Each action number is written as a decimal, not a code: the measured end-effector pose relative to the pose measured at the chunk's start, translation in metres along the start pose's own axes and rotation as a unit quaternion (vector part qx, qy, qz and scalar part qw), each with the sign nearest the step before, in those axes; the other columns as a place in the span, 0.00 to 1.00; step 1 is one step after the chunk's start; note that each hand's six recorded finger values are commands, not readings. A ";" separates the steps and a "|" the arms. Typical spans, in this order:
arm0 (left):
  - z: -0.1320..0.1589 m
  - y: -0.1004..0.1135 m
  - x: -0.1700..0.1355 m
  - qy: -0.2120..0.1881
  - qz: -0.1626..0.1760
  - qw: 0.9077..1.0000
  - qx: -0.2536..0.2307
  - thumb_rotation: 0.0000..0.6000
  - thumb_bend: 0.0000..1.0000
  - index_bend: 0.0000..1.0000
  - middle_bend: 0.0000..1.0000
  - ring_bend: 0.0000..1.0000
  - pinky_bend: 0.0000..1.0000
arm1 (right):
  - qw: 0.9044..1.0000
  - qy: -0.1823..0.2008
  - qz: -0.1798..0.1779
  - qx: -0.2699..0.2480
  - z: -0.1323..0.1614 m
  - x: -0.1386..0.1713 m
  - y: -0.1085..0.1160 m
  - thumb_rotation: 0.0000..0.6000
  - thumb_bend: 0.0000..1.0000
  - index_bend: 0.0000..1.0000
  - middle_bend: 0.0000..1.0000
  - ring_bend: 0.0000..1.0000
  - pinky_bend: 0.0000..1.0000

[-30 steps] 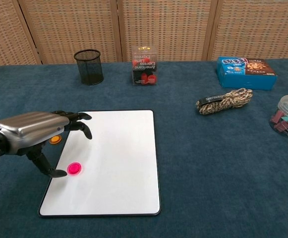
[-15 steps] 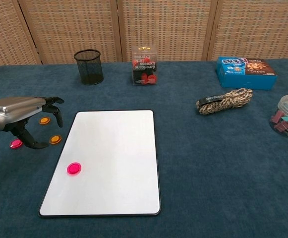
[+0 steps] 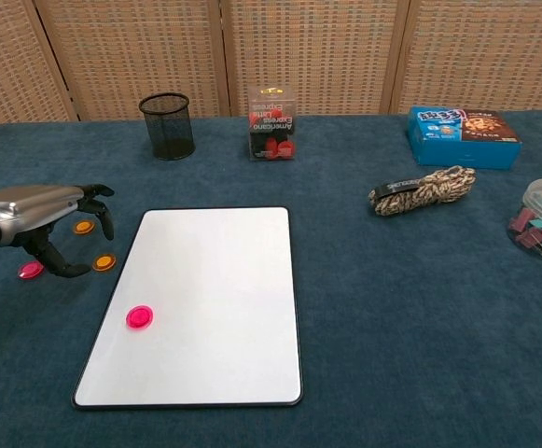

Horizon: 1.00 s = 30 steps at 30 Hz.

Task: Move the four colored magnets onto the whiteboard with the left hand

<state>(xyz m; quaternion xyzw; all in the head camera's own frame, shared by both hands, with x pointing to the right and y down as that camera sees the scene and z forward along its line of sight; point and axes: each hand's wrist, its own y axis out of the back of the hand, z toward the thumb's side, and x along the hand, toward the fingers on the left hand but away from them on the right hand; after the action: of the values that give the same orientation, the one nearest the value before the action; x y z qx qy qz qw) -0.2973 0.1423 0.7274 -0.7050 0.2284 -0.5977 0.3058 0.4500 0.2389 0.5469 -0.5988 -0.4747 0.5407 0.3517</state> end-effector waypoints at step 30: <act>0.008 -0.002 0.006 0.005 -0.002 1.000 -0.010 1.00 0.33 0.52 0.00 0.00 0.00 | 1.000 -0.002 0.002 -0.007 -0.001 0.000 0.000 1.00 0.24 0.00 0.00 0.00 0.00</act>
<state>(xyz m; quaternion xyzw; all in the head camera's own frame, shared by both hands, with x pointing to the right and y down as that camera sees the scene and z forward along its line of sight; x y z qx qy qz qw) -0.2888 0.1409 0.7328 -0.7058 0.2343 -0.5994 0.2959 0.4506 0.2387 0.5471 -0.6013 -0.4781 0.5392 0.3452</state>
